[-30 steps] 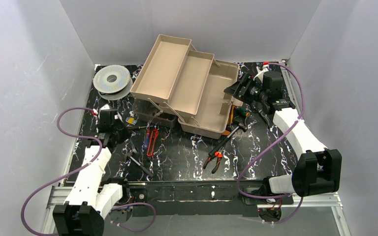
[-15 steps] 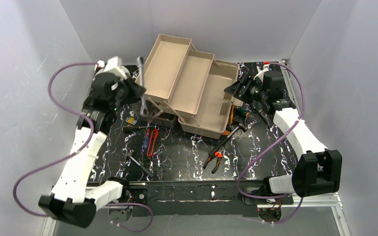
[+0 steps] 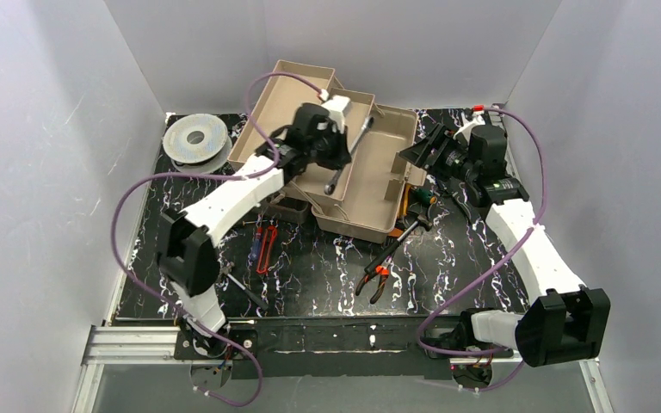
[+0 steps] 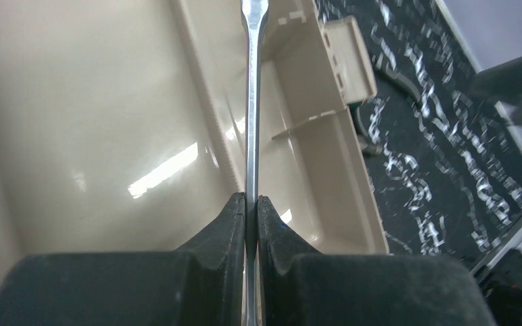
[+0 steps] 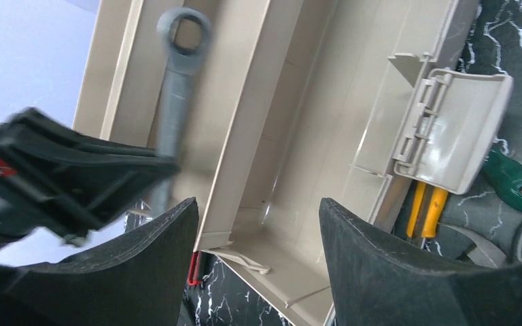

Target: Pack the tool kit

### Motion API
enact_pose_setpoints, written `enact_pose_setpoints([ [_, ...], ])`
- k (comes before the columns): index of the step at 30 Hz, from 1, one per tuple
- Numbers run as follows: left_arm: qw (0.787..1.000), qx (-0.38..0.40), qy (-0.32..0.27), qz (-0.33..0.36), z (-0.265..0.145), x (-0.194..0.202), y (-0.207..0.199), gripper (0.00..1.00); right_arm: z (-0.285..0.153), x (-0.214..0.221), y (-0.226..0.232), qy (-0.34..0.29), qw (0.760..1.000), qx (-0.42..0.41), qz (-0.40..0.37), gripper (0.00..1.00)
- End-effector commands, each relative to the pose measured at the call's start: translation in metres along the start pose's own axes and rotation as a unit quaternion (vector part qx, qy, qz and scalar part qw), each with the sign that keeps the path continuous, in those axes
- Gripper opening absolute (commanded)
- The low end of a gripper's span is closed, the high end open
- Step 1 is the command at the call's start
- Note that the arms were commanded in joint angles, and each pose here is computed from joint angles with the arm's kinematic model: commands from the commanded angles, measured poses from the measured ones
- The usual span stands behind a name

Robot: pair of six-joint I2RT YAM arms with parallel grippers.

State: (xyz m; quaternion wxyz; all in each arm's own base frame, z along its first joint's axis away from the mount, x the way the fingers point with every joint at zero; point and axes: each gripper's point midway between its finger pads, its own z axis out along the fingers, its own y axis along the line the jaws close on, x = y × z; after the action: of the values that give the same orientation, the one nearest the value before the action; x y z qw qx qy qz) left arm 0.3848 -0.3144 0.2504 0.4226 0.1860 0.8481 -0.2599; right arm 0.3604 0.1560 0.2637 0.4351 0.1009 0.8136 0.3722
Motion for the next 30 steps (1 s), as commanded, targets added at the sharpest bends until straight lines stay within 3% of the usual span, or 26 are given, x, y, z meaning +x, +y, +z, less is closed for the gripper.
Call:
enact_pose_setpoints([
  [1,0.997,0.037,-0.022,0.057,0.022,-0.017,-0.027,0.00,-0.014,-0.014,-0.004,-0.031,0.999,0.033,-0.014,0.73],
  [12,0.998,0.054,-0.007,0.018,0.064,-0.011,-0.051,0.00,-0.039,-0.015,-0.027,-0.062,0.993,0.097,-0.036,0.73],
  [18,0.998,-0.053,-0.010,0.037,0.060,-0.009,-0.036,0.00,-0.042,-0.014,-0.029,-0.064,0.992,0.100,-0.037,0.73],
  [22,0.994,-0.110,-0.017,-0.002,0.068,-0.002,-0.025,0.00,-0.040,-0.013,-0.029,-0.062,0.993,0.097,-0.033,0.73],
  [30,0.987,-0.154,-0.026,-0.030,0.090,0.015,-0.020,0.00,-0.039,-0.009,-0.030,-0.056,0.993,0.095,-0.031,0.73],
])
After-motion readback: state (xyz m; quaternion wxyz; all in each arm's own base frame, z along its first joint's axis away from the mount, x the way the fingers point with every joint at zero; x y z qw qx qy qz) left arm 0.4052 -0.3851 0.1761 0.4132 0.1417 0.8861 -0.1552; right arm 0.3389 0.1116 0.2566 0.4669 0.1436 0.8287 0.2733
